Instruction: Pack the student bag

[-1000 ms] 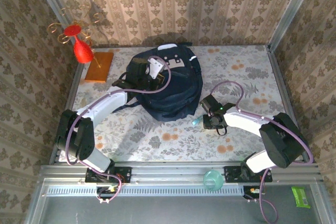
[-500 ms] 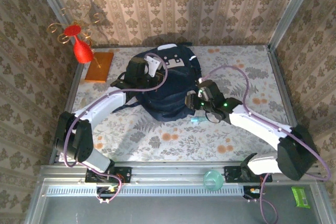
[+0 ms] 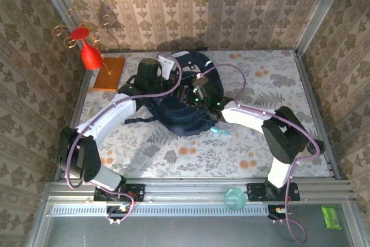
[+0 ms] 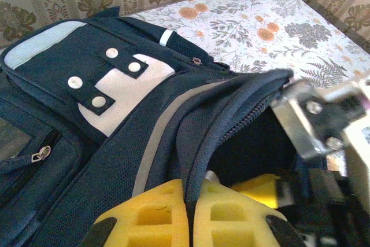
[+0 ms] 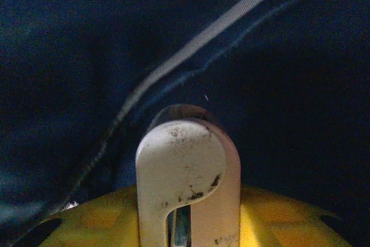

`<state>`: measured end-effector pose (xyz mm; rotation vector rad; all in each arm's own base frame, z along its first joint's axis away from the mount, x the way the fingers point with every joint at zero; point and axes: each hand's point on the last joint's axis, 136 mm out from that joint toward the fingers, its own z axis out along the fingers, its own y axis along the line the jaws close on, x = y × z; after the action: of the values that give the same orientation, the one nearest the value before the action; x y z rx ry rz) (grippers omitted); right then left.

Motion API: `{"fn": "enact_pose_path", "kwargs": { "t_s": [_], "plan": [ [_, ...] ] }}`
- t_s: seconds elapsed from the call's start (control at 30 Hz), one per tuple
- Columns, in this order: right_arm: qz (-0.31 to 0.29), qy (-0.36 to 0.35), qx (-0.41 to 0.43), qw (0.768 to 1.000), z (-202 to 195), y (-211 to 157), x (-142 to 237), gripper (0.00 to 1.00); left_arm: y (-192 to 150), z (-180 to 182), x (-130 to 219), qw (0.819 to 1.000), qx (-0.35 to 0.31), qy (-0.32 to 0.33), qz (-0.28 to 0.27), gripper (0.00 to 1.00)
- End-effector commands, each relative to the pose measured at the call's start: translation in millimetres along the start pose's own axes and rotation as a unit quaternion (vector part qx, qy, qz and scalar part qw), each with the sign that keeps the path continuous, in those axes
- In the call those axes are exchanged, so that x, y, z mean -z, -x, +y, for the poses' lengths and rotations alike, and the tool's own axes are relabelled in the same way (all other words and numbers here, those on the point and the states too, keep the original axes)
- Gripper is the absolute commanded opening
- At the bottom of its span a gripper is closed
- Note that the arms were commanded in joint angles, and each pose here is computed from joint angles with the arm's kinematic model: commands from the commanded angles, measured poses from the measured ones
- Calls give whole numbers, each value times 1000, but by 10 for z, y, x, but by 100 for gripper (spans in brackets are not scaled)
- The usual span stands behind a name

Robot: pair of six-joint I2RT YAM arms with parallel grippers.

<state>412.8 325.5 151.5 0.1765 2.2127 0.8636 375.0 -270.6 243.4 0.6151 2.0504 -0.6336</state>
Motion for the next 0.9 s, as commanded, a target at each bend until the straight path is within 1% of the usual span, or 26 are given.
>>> {"fn": "enact_pose_path", "kwargs": {
  "t_s": [0.0, 0.07, 0.13, 0.2, 0.27, 0.47, 0.67, 0.77, 0.87],
  "plan": [
    [-58, 0, -46, 997, 70, 252, -137, 45, 657, -163, 253, 995, 0, -27, -93, 0],
    [-66, 2, -51, 997, 75, 279, -192, 53, 686, -161, 262, 995, 4, -29, -96, 0],
    [-60, 6, -48, 997, 104, 270, -224, 60, 691, -150, 262, 995, 7, -28, -96, 0],
    [-50, 8, -36, 998, 118, 241, -215, 65, 686, -127, 258, 995, 12, -26, -97, 0],
    [-45, 10, -28, 999, 121, 219, -162, 67, 677, -107, 255, 995, 16, -25, -97, 0],
    [-33, 35, 0, 999, 188, 163, 165, 68, 617, -59, 219, 995, 21, -24, -93, 0],
    [-17, 41, 47, 998, 170, 72, 573, 69, 435, 72, 133, 996, 33, -14, -82, 0],
    [3, 16, 74, 997, -7, -76, 760, 69, 330, 142, 102, 997, 38, -8, -73, 0],
    [34, -56, 118, 991, -414, -283, 946, 72, 255, 172, 85, 997, 41, -7, -67, 0]
  ]
}}
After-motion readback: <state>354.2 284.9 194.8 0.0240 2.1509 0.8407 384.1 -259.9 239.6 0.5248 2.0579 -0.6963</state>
